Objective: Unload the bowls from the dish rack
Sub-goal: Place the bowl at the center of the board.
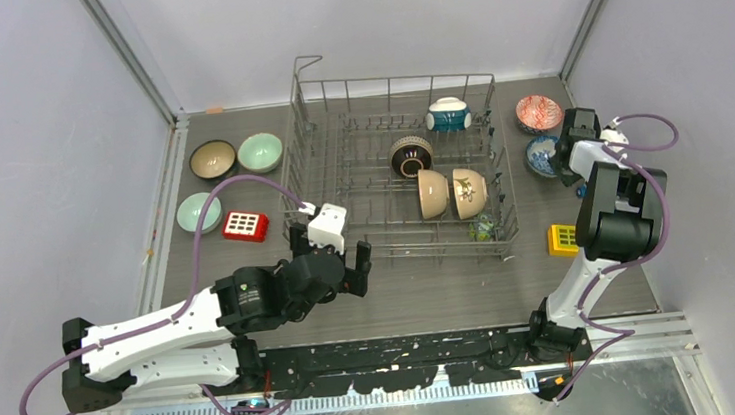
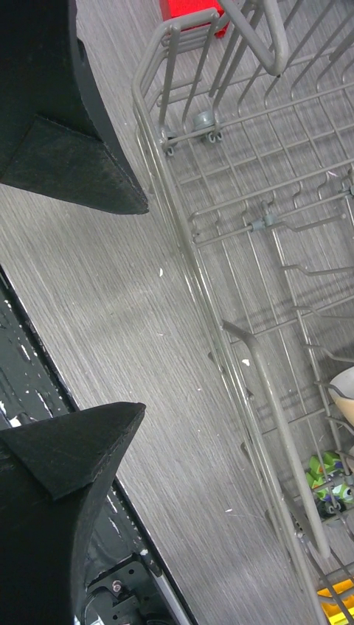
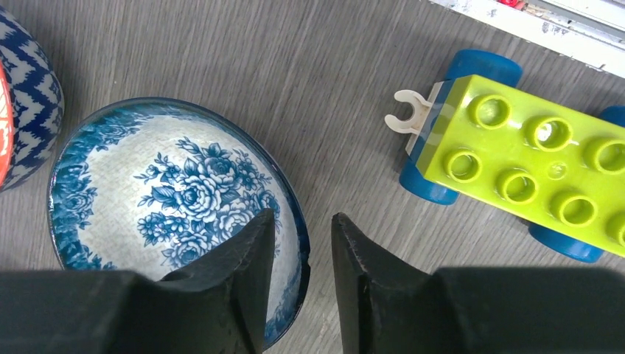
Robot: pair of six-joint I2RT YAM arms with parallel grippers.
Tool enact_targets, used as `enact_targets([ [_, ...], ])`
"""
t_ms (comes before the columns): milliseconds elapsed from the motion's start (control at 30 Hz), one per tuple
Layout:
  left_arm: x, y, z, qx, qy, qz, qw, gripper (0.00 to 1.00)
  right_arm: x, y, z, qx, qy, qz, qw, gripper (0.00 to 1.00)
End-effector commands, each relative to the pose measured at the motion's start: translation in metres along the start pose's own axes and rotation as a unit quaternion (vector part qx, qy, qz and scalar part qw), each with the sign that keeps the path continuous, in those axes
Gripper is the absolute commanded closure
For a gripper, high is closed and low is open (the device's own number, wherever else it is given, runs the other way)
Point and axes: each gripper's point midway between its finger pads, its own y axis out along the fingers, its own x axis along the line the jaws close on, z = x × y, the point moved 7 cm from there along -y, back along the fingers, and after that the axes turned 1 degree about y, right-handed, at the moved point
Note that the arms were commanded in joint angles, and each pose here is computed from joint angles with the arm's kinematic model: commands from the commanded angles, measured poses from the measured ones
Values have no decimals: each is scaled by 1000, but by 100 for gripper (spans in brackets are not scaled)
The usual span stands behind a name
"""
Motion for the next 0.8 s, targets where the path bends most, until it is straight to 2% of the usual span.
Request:
enact_targets([
  [0,1,-4,-10,-22,-21,-3,1000,0,8,-11,-21,-29,8,-11,999,57],
  [233,1,-6,-10,-22,-29,5,999,0,9,-30,-33,-42,12,-23,999,32],
  [333,0,-7,-12,-27,-30,11,999,0,12,-42,-41,-42,16,-33,998,25],
  [567,-10,-5,-21,-33,-20,34,999,0,10,-88,-53,-43,41,-64,996,11],
  [767,-19,-5,-34,-44,-7,52,998,0,12,-149,-57,-72,49,-127,988,9],
])
